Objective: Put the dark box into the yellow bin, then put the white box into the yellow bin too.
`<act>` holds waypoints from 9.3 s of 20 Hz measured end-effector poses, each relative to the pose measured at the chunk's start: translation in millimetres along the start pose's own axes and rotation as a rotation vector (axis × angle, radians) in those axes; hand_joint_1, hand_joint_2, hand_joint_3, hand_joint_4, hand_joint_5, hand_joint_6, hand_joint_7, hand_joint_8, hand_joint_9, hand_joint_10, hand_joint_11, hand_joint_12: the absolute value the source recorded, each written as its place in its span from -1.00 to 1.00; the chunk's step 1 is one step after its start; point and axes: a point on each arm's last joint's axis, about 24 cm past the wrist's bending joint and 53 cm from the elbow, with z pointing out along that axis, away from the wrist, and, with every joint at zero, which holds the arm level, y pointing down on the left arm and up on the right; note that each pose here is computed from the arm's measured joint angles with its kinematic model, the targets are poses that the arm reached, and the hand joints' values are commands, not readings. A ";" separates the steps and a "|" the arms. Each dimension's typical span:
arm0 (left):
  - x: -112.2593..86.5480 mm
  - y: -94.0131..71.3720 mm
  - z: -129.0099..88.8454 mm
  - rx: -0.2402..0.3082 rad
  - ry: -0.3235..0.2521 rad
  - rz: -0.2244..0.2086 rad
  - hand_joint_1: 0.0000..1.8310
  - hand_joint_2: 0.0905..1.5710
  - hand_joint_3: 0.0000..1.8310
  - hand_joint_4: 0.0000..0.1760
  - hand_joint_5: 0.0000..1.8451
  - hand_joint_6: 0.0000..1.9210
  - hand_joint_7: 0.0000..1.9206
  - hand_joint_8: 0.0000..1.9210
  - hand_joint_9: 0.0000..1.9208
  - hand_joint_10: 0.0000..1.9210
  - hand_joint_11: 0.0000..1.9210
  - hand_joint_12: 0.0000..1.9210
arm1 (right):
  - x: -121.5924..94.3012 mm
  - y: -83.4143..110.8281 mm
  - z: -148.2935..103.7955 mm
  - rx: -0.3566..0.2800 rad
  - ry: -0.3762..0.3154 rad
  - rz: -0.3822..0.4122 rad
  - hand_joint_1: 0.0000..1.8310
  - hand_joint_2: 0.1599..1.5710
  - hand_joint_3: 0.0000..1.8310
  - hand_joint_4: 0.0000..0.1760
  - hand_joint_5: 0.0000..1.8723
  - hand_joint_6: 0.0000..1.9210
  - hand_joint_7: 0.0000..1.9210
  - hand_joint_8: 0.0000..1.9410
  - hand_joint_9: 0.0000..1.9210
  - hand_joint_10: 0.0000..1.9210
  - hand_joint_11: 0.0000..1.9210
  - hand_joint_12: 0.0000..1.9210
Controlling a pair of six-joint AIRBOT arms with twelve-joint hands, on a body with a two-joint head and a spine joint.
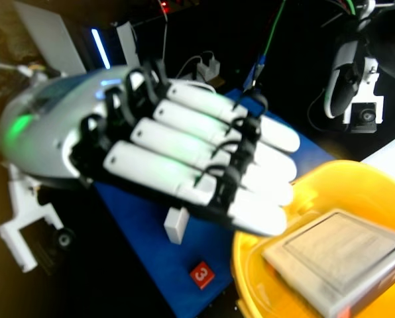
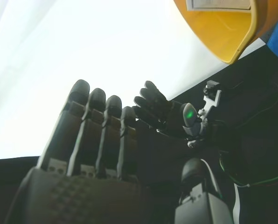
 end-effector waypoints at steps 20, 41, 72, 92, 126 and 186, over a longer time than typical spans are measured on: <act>-20.8 52.0 -74.9 -0.232 0.032 0.046 0.44 0.06 -1.00 -1.00 -0.38 -1.00 -0.34 -1.00 -0.32 -1.00 -0.33 -0.98 | 56.4 -1.9 -63.6 0.054 0.212 0.036 -0.73 0.08 -1.00 -1.00 -0.77 -1.00 -0.58 -1.00 -0.55 -1.00 -0.57 -1.00; -33.1 34.9 -102.5 -0.245 0.028 0.086 0.32 -0.01 -1.00 -0.22 -0.52 -1.00 -0.55 -1.00 -0.59 -1.00 -0.60 -1.00 | 140.2 -23.2 -80.5 0.113 0.419 0.081 -0.09 -0.28 -1.00 -1.00 -0.76 -0.99 -0.64 -0.99 -0.69 -1.00 -0.71 -0.99; -24.3 39.7 -179.8 -0.295 0.001 0.045 0.21 -0.09 -1.00 -0.43 -0.60 -1.00 -0.58 -0.99 -0.60 -0.99 -0.71 -0.96 | 194.6 -35.5 -55.0 0.138 0.466 0.124 0.38 0.36 -1.00 -1.00 0.04 -0.21 0.05 0.21 -0.05 0.15 -0.28 0.67; 17.3 92.9 -225.3 -0.448 0.014 -0.020 0.23 -0.05 -0.99 -0.87 -0.69 -1.00 -0.64 -1.00 -0.65 -1.00 -0.74 -0.97 | 116.9 24.4 12.8 -0.002 0.266 0.160 0.41 0.24 -1.00 -1.00 0.16 -0.32 0.31 -0.27 0.32 -0.29 0.15 0.41; 43.4 86.1 -224.3 -0.382 -0.005 -0.101 0.21 0.00 -0.99 -0.75 -0.69 -0.99 -0.60 -0.99 -0.65 -0.99 -0.77 -0.98 | 32.4 2.6 60.2 0.005 0.063 0.038 0.37 0.30 -1.00 -1.00 0.27 -0.48 0.03 0.14 -0.18 0.15 -0.40 0.72; 0.8 44.5 -295.8 -0.312 -0.310 -0.149 0.15 -0.11 -1.00 -0.49 -0.79 -0.99 -0.68 -0.99 -0.72 -0.99 -0.77 -0.97 | 26.9 -3.5 -26.2 0.027 0.081 0.060 -0.13 -0.18 -1.00 1.00 -1.00 -1.00 -0.89 -0.99 -0.96 -0.99 -0.90 -0.96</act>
